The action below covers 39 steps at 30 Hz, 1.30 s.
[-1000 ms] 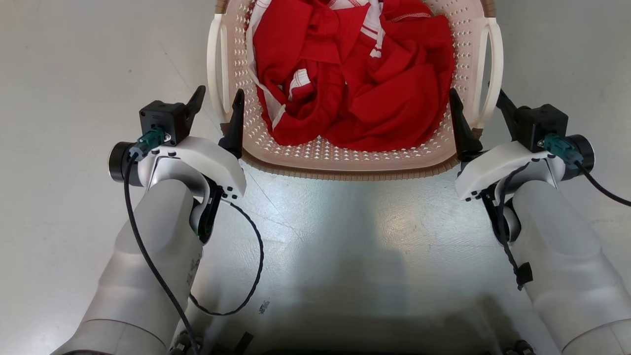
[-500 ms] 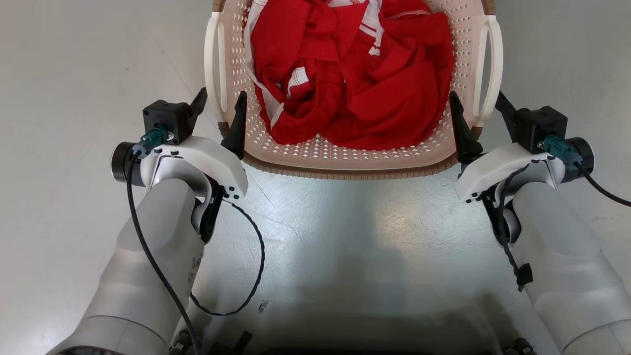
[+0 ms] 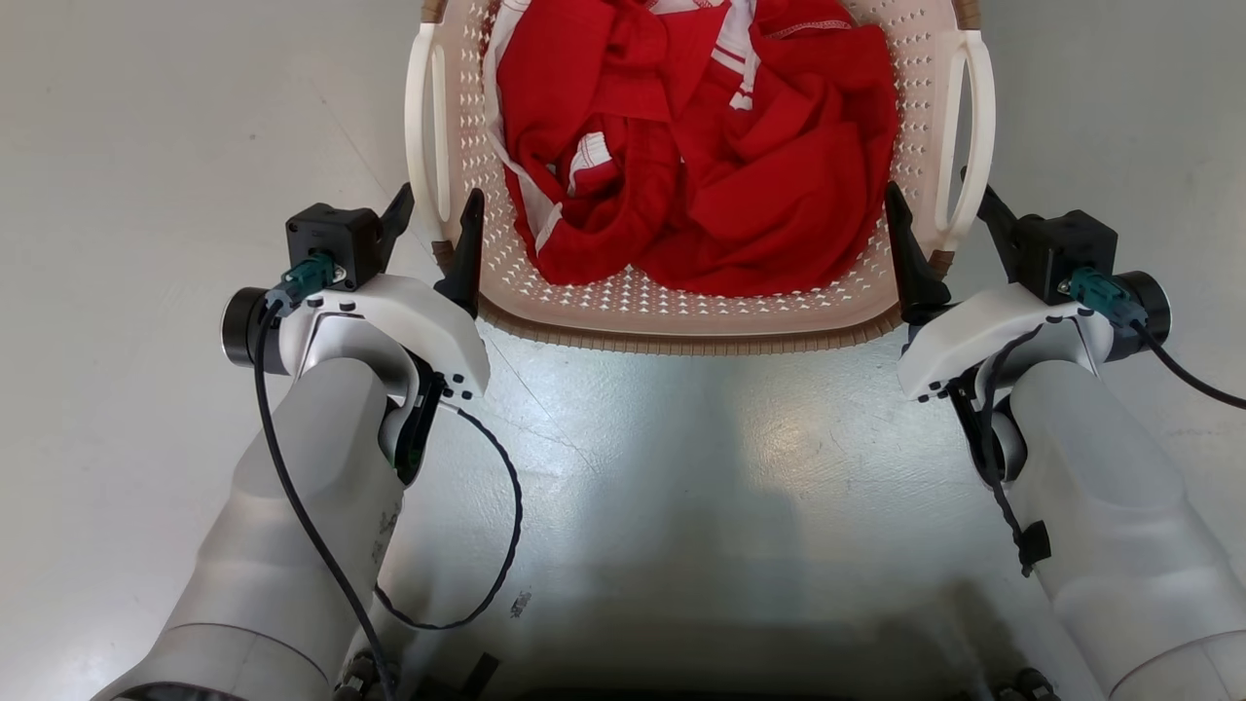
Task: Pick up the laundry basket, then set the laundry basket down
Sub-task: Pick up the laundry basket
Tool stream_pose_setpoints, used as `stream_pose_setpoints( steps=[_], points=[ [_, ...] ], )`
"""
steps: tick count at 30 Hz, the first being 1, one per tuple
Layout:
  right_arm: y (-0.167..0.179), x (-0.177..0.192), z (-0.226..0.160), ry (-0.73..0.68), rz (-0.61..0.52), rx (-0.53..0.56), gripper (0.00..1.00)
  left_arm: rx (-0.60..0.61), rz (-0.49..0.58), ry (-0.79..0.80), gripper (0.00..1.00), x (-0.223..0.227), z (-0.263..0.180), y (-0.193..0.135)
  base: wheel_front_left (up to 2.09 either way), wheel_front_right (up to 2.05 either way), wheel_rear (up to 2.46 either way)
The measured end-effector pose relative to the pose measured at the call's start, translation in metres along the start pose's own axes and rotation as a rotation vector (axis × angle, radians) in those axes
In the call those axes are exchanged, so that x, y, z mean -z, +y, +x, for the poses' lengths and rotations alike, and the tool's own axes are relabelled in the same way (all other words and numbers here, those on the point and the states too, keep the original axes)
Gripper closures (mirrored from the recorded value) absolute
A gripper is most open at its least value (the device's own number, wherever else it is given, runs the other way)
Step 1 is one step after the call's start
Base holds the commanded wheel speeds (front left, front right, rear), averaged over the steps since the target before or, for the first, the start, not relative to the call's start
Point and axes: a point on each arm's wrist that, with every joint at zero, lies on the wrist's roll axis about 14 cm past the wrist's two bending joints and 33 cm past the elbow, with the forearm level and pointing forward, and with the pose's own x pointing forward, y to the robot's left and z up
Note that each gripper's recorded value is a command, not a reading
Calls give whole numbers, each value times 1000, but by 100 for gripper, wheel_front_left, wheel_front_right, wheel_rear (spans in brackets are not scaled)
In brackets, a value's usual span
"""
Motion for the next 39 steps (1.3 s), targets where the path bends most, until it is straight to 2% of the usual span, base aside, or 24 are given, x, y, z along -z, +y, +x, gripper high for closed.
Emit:
stream_pose_setpoints(
  steps=[7, 13, 15, 16, 17, 19, 22, 26, 28, 29, 30, 33, 34, 35, 39],
  points=[
    [0, 1, 0, 2, 2, 0, 0, 3, 2, 3, 13, 1, 0, -1, 0, 0, 0],
    [1, 2, 1, 4, 2, -3, 0, 4, 3, 4, 18, 2, 0, 0, 0, 0, 0],
    [2, 2, 1, 5, 5, -5, 7, 4, 3, 4, 22, 2, 0, 0, 0, 0, 0],
    [2, 2, 1, 4, 8, -6, 7, 4, 3, 4, 22, 2, 0, 0, 0, 0, 0],
    [3, 2, 2, 4, 10, -8, 14, 5, 3, 5, 27, 2, 0, -1, 0, 0, 0],
    [4, 2, 2, 4, 10, -11, 19, 4, -1, 5, 31, 2, 0, -1, 0, 0, 0],
    [4, -1, 4, -2, 7, -14, 20, 5, -2, 6, 37, 3, 0, -1, 0, 0, 0],
    [4, -2, 5, -4, 6, -14, 23, 6, -1, 7, 38, 3, 0, -1, 0, 0, 0],
    [4, -1, 5, -3, 7, -13, 44, 7, -1, 9, 41, 4, 1, -1, 0, 0, 0],
    [4, -1, 5, -2, 7, -13, 44, 8, -1, 10, 43, 5, 1, -2, 0, 0, 0],
    [3, 0, 5, -2, 7, -12, 55, 8, -1, 11, 50, 5, 1, -2, 0, 0, 0],
    [1, 0, 5, -2, 14, -8, 71, 12, 1, 16, 71, 7, 2, -3, 0, 0, 0],
    [1, 0, 6, -3, 17, -8, 76, 14, 1, 18, 93, 8, 2, -3, 0, 0, 0],
    [2, 0, 6, -4, 23, -8, 79, 15, 0, 19, 100, 8, 2, -4, 0, 0, 0],
    [2, 0, 6, -11, 34, -6, 83, 18, -3, 13, 100, 5, 4, -5, 0, 0, 0]
  ],
)
